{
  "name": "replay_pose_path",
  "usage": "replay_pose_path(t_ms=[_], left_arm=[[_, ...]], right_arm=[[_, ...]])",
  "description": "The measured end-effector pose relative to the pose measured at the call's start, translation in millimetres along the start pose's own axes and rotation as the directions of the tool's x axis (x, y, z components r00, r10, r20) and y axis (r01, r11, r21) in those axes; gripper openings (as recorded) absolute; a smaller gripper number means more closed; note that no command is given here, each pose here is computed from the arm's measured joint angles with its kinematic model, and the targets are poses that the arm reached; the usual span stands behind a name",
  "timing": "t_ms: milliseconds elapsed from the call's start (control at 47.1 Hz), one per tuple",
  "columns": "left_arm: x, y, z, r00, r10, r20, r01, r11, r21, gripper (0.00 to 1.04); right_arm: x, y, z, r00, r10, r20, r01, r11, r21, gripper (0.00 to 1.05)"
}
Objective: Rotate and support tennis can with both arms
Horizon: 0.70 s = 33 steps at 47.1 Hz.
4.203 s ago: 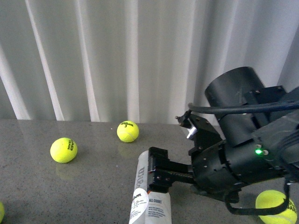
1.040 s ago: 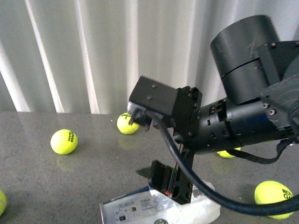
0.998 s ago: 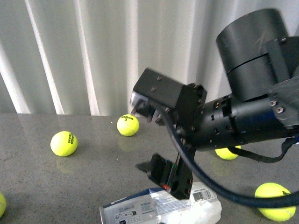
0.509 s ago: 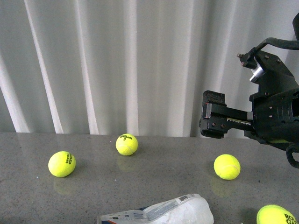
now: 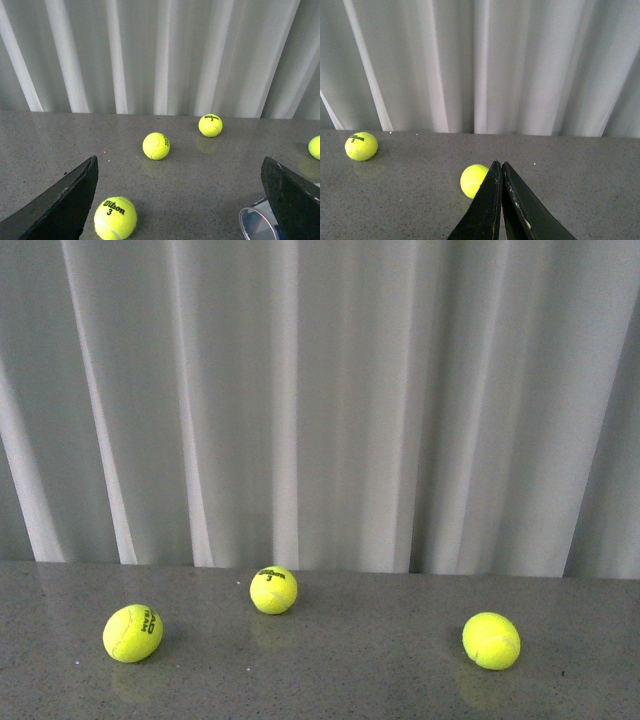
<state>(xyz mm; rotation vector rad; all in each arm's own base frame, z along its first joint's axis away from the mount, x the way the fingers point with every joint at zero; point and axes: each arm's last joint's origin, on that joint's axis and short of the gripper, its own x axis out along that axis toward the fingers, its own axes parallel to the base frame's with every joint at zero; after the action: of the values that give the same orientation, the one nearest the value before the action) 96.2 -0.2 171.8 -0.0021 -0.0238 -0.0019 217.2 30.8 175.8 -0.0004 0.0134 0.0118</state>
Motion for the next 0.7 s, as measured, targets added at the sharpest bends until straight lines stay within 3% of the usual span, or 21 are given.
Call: replay_pose_path(t_ms=[446,701], left_arm=[[0,0,0,1.000,0.000,0.000,0.000,1.000,0.000,0.98],[0,0,0,1.000,0.000,0.000,0.000,1.000,0.000,0.98]], right_arm=[[-56,-29,-15,1.000,-0.012,-0.004,0.012,1.000,0.001,0.03],[-73,-30,-15,1.000,-0.010,-0.003,0.010,1.000,0.001,0.03]])
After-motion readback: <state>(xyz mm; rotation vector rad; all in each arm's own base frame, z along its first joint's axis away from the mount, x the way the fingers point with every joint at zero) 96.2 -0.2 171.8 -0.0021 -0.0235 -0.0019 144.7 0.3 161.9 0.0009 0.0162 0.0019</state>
